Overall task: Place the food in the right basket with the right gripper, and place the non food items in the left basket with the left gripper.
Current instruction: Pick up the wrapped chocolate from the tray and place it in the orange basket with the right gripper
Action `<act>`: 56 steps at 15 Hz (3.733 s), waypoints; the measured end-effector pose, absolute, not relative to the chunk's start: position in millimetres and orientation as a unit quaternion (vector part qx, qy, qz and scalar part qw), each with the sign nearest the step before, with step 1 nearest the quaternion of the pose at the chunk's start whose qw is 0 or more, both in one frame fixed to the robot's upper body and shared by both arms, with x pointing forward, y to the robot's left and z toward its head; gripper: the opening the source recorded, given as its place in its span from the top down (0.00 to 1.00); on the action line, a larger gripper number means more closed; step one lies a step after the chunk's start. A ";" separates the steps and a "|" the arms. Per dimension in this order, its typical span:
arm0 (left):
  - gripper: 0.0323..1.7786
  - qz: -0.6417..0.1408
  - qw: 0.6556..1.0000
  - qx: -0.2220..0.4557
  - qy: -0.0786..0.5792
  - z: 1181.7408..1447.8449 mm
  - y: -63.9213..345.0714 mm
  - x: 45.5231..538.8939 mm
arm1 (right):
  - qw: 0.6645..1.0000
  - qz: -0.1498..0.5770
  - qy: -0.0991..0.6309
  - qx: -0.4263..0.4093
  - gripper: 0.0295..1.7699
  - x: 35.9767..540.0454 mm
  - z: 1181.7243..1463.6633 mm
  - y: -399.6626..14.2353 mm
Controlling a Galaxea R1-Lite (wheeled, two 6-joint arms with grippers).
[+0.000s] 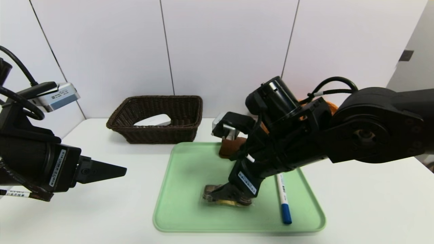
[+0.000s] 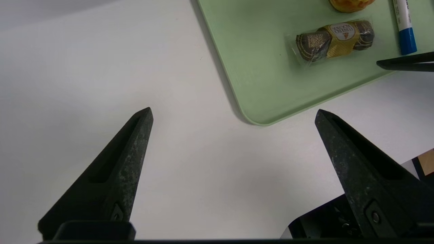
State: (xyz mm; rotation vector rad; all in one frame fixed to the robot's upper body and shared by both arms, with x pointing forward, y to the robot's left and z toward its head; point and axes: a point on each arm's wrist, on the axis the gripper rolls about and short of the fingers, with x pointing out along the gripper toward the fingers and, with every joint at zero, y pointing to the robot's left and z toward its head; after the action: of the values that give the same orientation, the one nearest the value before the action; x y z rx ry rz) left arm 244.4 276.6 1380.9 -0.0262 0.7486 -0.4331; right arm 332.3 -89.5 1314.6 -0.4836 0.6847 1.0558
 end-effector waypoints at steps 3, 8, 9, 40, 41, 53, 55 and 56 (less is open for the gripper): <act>0.05 -0.210 0.907 -0.014 0.364 1379.4 277.4 242.0 | 0.759 0.499 0.332 -0.254 0.04 334.1 1304.0 -83.2; 0.05 -0.209 0.906 -0.014 0.369 1375.8 277.9 240.7 | 0.739 0.503 0.352 -0.279 0.04 338.4 1287.0 -72.6; 0.05 -0.208 0.905 -0.014 0.370 1375.3 277.9 240.7 | 0.736 0.502 0.356 -0.281 0.04 340.2 1282.7 -70.4; 0.05 -0.208 0.913 -0.019 0.352 1373.7 279.5 237.1 | 0.832 0.426 0.222 -0.277 0.92 341.5 1379.1 -116.3; 0.05 -0.209 0.913 -0.019 0.350 1374.1 279.5 236.8 | 0.845 0.407 0.208 -0.278 0.92 342.5 1389.5 -126.1; 0.05 -0.210 0.912 -0.019 0.351 1373.3 279.5 236.0 | 0.817 0.264 0.196 -0.474 0.92 415.0 1390.7 -259.0; 0.05 -0.211 0.914 -0.020 0.346 1373.2 279.2 237.0 | 0.800 0.260 0.214 -0.497 0.92 432.0 1376.4 -270.5; 0.05 -0.211 0.915 -0.020 0.344 1372.5 279.1 237.4 | 0.793 0.260 0.222 -0.504 0.92 439.9 1370.0 -274.1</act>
State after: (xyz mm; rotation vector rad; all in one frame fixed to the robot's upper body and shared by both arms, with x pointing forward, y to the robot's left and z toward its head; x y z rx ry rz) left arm 237.4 279.1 1372.5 -0.0412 0.7090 -0.4346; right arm 439.9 -274.1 1370.0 -1.0833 0.4768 0.5580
